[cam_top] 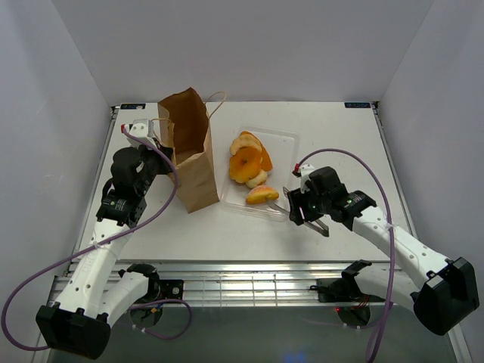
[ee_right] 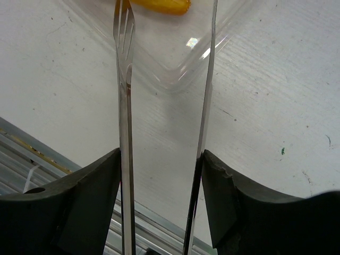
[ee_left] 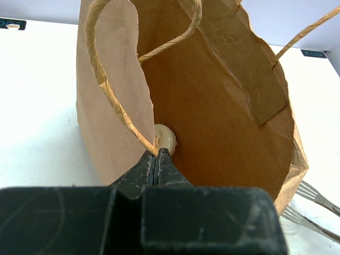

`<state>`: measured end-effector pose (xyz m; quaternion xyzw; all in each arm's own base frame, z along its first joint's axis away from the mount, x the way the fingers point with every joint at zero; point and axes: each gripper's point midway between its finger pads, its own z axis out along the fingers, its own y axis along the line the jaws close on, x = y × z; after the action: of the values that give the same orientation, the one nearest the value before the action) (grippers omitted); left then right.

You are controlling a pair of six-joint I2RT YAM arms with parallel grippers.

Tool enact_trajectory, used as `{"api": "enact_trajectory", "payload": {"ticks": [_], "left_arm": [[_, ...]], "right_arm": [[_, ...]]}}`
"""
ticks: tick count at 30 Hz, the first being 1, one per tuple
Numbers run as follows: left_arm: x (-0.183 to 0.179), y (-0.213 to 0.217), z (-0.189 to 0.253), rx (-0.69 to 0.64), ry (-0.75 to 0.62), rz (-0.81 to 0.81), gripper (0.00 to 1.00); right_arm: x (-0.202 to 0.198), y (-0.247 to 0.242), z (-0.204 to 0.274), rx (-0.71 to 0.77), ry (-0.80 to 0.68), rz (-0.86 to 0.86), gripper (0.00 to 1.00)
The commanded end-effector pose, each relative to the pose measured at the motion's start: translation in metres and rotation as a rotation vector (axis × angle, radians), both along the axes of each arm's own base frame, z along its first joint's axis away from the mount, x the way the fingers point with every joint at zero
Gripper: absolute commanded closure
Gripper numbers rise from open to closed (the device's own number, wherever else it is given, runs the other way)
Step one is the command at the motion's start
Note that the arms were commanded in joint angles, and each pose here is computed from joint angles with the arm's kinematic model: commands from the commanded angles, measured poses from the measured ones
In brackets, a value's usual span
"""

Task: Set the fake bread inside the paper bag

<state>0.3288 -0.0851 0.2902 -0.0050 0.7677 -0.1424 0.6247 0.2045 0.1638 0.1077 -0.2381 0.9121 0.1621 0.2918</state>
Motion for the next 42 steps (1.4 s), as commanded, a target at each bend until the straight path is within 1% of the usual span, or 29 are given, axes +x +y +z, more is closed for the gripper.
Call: {"api": "enact_trajectory", "payload": {"ticks": [1, 14, 16, 20, 21, 23, 24, 26, 27, 28, 30, 37, 42], "left_arm": [[-0.001, -0.003, -0.002, 0.008, 0.011, -0.018, 1.00], [-0.001, -0.004, -0.002, 0.008, 0.013, -0.020, 1.00], [-0.001, -0.004, -0.001, 0.007, 0.012, -0.019, 1.00], [-0.003, -0.010, -0.001, -0.001, 0.013, -0.054, 1.00], [-0.003, -0.010, -0.001, -0.001, 0.015, -0.054, 1.00], [-0.003, -0.009, -0.001, -0.001, 0.013, -0.052, 1.00], [-0.003, -0.009, -0.001, -0.001, 0.013, -0.052, 1.00], [-0.003, -0.010, 0.000, -0.002, 0.012, -0.054, 1.00], [-0.003, -0.010, 0.000, -0.002, 0.012, -0.054, 1.00], [-0.003, -0.009, 0.000, -0.001, 0.012, -0.052, 1.00], [-0.003, -0.009, 0.000, -0.001, 0.010, -0.051, 1.00], [-0.003, -0.008, 0.000, -0.002, 0.011, -0.046, 1.00], [-0.004, -0.008, 0.002, -0.004, 0.003, -0.046, 1.00]], "right_arm": [[0.019, 0.014, 0.026, 0.063, -0.087, 0.031, 0.35], [0.030, 0.026, 0.024, 0.055, -0.096, 0.110, 0.34], [0.030, 0.028, 0.025, 0.061, -0.100, 0.121, 0.35], [0.027, 0.034, 0.030, 0.102, -0.106, 0.151, 0.41], [0.026, 0.035, 0.030, 0.107, -0.103, 0.154, 0.46], [0.024, 0.036, 0.031, 0.117, -0.099, 0.165, 0.50], [0.023, 0.037, 0.032, 0.119, -0.099, 0.169, 0.54], [0.021, 0.039, 0.036, 0.136, -0.102, 0.180, 0.57], [0.020, 0.041, 0.038, 0.145, -0.104, 0.188, 0.62], [0.020, 0.041, 0.041, 0.150, -0.109, 0.189, 0.63], [0.019, 0.042, 0.048, 0.165, -0.118, 0.197, 0.65], [0.010, 0.045, 0.070, 0.213, -0.132, 0.216, 0.66], [0.005, 0.046, 0.096, 0.255, -0.162, 0.217, 0.66]]}}
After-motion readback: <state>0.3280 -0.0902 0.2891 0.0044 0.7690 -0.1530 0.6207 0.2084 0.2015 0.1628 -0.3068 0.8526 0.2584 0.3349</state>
